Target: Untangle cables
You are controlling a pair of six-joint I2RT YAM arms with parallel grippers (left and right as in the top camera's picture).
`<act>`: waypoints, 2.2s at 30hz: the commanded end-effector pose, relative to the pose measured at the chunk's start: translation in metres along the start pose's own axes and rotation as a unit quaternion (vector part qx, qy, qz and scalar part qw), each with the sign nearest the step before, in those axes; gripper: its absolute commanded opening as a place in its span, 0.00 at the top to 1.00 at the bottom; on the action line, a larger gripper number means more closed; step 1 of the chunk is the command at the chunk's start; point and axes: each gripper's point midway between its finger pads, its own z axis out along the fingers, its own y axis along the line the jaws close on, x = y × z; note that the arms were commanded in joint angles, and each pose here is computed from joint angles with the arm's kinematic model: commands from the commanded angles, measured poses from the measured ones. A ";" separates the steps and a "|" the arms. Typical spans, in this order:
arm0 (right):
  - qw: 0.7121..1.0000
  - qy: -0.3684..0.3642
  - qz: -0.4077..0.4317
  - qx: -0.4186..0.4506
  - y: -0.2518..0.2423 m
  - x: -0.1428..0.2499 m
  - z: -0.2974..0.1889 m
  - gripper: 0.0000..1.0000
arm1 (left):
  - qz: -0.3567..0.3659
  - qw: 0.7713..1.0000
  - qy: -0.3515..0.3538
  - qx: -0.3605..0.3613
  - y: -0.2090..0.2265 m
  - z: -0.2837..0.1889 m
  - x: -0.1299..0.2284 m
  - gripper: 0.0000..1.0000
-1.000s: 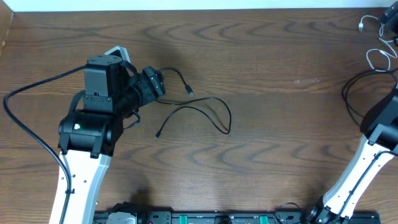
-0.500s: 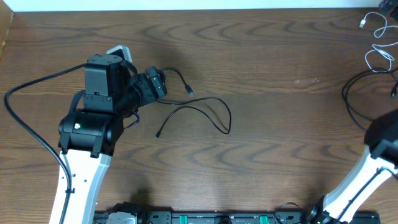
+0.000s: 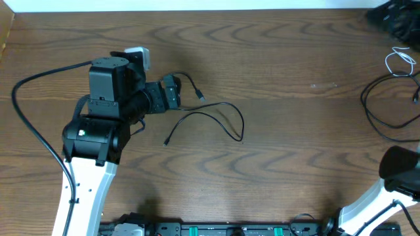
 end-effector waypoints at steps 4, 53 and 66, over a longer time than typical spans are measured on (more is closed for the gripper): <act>0.993 0.061 -0.100 0.004 0.040 0.033 0.022 0.01 | 0.044 0.994 0.069 0.070 -0.020 0.012 0.024 0.00; 0.893 0.242 -0.380 -0.001 0.168 0.210 0.225 0.02 | -0.248 0.920 0.016 -0.304 0.187 0.001 0.016 0.01; 0.803 0.267 -0.532 -0.024 0.186 0.325 0.342 0.15 | -0.292 0.918 -0.009 -0.269 0.207 -0.026 0.013 0.01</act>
